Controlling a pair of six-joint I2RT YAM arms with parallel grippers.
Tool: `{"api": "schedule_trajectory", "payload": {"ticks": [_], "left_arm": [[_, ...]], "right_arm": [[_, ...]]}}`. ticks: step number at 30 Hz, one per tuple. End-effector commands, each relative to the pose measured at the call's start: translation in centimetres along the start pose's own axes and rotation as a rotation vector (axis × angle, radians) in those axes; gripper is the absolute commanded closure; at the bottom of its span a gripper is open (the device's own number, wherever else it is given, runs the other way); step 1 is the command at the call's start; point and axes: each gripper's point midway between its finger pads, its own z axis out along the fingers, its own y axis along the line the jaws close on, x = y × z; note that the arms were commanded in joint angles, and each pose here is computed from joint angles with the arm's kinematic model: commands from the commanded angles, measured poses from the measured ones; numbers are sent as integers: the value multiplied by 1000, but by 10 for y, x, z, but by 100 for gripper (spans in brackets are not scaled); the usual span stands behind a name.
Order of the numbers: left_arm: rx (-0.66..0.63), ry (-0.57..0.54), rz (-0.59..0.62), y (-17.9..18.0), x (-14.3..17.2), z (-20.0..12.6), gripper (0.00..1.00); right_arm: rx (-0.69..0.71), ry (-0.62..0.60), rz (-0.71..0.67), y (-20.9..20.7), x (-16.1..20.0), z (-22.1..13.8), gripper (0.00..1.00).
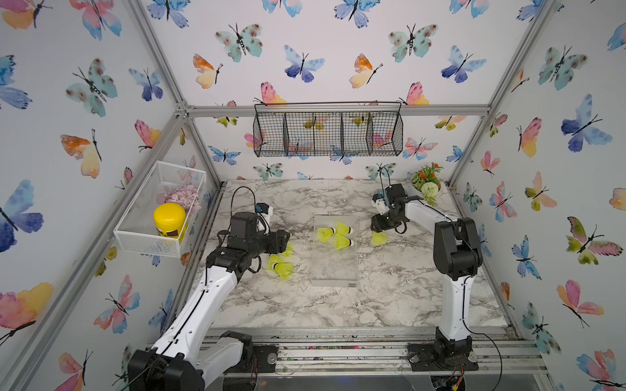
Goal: Put the shuttlecocks into the storage box
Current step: Move the shuttlecock to the center of the board.
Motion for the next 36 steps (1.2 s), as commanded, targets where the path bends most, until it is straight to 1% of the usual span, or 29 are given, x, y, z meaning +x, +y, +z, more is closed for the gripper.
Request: {"api": "schedule_trajectory", "payload": {"ticks": [1, 5, 9, 15, 22, 26, 28, 31, 36], "left_arm": [[-7, -28, 12, 2, -6, -6, 28], [-3, -30, 7, 2, -7, -6, 28], [1, -34, 3, 2, -8, -6, 28], [11, -31, -1, 1, -8, -6, 28], [25, -30, -7, 0, -9, -6, 28], [33, -35, -11, 0, -10, -7, 28], [35, -36, -13, 0, -10, -7, 28], [37, -37, -16, 0, -11, -7, 28], [35, -38, -17, 1, -10, -7, 28]], "right_arm": [[-18, 38, 20, 2, 9, 5, 45], [7, 65, 63, -2, 21, 7, 52], [34, 49, 127, -2, 32, -2, 56], [6, 19, 222, 10, 57, -19, 63], [-56, -58, 308, 29, 78, -45, 63], [-150, -148, 320, 50, 79, -66, 57], [-136, -171, 321, 49, 81, -74, 54], [-119, -167, 322, 48, 89, -75, 51], [-121, -131, 361, 47, 110, -61, 51]]}}
